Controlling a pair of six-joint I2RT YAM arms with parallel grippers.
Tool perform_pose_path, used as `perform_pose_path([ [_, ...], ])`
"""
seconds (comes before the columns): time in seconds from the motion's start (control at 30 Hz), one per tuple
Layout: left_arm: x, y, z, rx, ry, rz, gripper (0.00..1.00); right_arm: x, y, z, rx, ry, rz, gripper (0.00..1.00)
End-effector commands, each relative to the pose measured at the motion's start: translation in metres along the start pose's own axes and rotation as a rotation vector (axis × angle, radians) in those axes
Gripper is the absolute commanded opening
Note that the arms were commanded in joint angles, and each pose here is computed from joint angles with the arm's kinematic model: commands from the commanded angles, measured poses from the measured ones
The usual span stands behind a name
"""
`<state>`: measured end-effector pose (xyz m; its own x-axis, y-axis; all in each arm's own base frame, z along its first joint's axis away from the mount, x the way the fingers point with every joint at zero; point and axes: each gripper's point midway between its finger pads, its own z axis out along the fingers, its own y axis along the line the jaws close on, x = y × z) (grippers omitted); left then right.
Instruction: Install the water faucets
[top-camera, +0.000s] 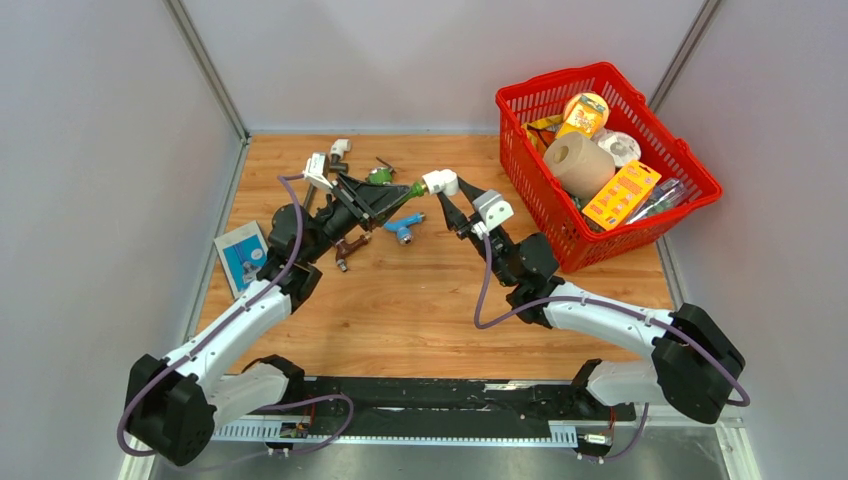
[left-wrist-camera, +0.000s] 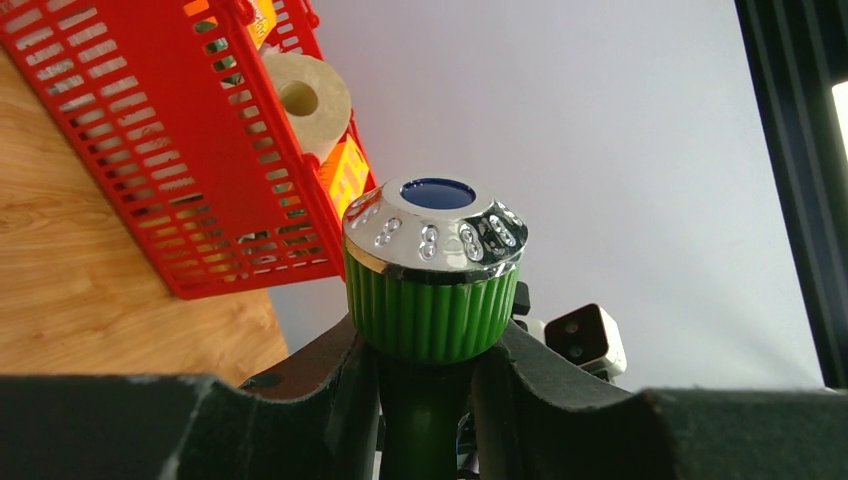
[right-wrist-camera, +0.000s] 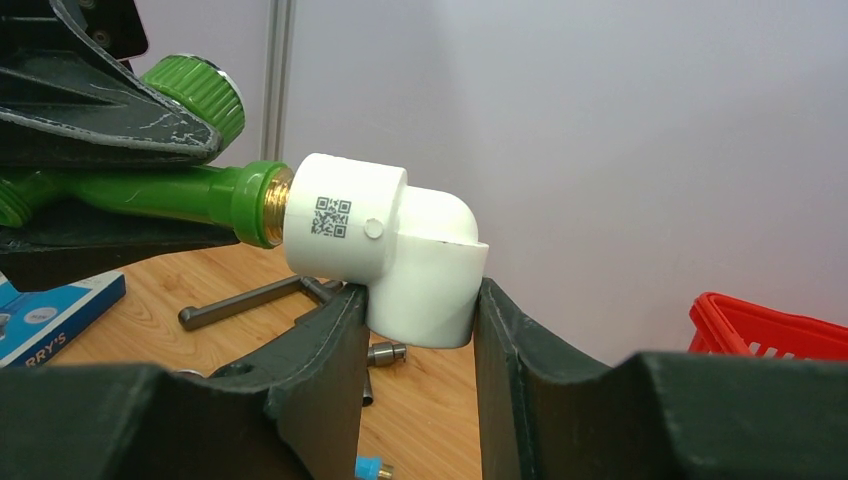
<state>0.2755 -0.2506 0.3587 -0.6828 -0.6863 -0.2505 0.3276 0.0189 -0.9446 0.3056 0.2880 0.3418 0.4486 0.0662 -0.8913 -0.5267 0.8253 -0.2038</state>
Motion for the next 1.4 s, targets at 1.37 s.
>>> perform_pose_path([
  [1.37, 0.021, -0.008, -0.012, 0.209, 0.041, 0.952, 0.0, -0.011, 0.051, 0.007, -0.239, 0.184, 0.176, 0.0],
])
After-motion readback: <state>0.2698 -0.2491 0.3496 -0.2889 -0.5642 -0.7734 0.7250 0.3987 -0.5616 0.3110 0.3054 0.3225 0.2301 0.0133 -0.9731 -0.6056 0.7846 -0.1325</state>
